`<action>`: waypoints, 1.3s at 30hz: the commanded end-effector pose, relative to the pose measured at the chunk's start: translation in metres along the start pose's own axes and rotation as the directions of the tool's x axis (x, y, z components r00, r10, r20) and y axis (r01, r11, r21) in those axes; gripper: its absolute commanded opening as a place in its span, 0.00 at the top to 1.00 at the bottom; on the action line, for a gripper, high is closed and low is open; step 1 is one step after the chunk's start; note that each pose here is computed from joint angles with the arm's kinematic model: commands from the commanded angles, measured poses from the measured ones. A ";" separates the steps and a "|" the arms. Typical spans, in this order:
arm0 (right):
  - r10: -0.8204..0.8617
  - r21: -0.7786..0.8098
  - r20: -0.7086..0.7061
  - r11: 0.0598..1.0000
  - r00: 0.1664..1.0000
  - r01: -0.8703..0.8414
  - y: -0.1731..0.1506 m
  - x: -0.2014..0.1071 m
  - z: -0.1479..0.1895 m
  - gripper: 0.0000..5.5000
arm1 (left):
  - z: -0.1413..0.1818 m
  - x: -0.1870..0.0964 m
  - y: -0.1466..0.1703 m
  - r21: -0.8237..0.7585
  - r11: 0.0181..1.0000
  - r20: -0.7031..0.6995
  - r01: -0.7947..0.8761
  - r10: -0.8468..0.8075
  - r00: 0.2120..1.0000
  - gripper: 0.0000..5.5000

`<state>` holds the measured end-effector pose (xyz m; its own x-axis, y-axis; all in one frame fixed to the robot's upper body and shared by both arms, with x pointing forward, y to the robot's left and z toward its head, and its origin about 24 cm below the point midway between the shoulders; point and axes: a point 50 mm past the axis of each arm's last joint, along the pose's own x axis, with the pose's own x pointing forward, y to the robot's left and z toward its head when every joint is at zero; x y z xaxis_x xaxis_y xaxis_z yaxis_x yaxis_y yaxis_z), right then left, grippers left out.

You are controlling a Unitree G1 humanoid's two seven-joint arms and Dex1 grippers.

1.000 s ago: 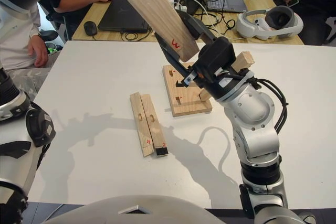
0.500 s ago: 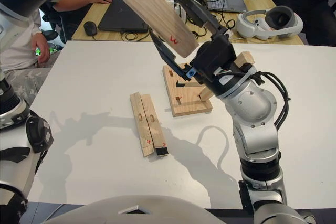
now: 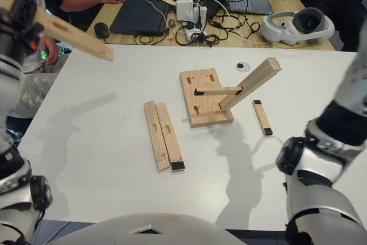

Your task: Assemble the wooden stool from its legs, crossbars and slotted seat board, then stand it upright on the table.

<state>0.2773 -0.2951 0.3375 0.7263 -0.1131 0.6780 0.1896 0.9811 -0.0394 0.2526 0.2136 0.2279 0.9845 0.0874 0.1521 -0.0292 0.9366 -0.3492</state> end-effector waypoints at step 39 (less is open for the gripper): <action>0.044 0.248 -0.722 0.948 0.691 0.199 0.064 -0.156 -0.133 0.35 | -0.119 -0.019 -0.092 -0.408 0.908 -0.362 -0.091 -0.069 0.929 0.81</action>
<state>0.2597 -0.2339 0.1267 0.9871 -0.1362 -0.0842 0.1541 0.9514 0.2668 0.2612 0.1072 0.1553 0.9913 -0.0710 -0.1108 0.0040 0.8576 -0.5142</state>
